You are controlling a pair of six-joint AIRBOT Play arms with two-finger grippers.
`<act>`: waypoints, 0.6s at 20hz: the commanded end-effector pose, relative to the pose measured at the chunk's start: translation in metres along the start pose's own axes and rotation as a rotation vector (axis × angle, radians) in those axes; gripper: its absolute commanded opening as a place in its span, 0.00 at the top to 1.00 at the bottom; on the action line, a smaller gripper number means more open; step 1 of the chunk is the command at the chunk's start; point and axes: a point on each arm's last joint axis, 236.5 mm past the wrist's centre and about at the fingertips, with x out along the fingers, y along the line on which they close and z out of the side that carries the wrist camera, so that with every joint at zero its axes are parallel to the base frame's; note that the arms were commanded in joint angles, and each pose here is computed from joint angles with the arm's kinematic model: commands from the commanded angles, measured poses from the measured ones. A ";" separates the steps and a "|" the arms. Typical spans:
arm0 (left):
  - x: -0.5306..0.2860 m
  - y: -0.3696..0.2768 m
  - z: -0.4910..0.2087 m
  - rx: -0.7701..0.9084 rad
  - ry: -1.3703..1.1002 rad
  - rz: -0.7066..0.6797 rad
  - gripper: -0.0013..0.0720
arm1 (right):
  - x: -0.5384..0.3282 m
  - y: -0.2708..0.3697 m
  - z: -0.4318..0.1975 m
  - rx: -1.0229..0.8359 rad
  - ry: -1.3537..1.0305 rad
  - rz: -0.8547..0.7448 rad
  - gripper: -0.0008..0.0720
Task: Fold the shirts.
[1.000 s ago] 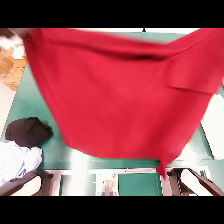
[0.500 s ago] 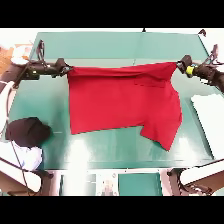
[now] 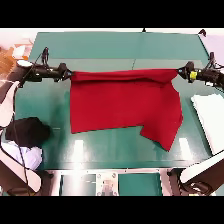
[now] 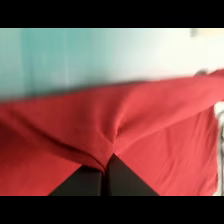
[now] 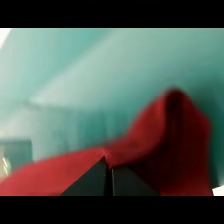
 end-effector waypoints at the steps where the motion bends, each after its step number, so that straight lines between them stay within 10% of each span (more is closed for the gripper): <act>1: 0.000 0.025 -0.052 -0.003 0.219 0.127 0.95 | -0.013 -0.036 -0.048 -0.047 0.220 -0.122 0.97; 12: 0.003 0.048 -0.088 0.076 0.370 0.284 0.95 | -0.026 -0.080 -0.074 -0.045 0.327 -0.298 0.97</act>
